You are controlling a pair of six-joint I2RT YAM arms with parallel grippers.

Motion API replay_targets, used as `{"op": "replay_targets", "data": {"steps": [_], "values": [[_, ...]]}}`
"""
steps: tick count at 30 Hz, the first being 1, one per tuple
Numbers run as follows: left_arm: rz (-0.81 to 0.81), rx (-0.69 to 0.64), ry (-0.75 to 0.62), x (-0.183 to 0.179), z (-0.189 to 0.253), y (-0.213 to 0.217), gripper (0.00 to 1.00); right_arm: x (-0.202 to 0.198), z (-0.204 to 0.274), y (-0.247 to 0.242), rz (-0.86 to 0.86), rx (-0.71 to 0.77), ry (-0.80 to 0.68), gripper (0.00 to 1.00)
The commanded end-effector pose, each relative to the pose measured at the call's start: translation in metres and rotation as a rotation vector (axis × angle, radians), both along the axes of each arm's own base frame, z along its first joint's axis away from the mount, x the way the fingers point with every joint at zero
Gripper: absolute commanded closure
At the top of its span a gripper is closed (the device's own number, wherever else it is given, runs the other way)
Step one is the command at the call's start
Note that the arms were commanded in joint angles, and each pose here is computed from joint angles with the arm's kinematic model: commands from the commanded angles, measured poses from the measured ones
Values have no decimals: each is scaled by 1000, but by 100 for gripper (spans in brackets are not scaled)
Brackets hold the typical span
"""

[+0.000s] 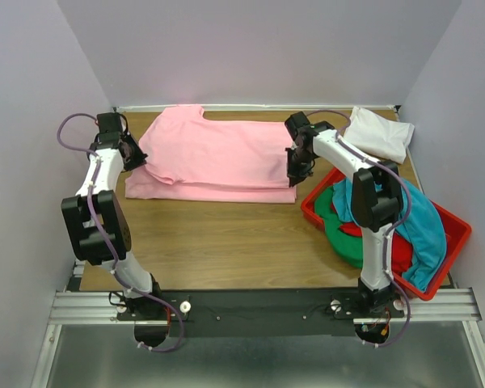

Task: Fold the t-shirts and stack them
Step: Fold the tshirt

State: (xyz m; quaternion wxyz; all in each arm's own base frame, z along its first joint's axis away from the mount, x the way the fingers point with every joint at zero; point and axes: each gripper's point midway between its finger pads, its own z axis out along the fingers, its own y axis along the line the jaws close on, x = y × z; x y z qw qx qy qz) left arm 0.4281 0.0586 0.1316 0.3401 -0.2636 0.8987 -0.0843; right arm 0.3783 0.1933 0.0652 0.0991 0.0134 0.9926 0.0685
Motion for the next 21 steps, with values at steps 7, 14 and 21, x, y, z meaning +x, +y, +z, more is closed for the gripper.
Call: {"op": "replay_targets", "data": {"steps": [7,14,21], "values": [[-65,-32,-39,34,6,-7,100,24,1,-9,-20,-19,-32,98],[-76,-58,-34,47,-2,-9,100,34,-9,-15,-35,-25,-21,98],[-101,-72,-51,70,-3,-9,100,54,-20,-19,-51,-23,-25,98]]}}
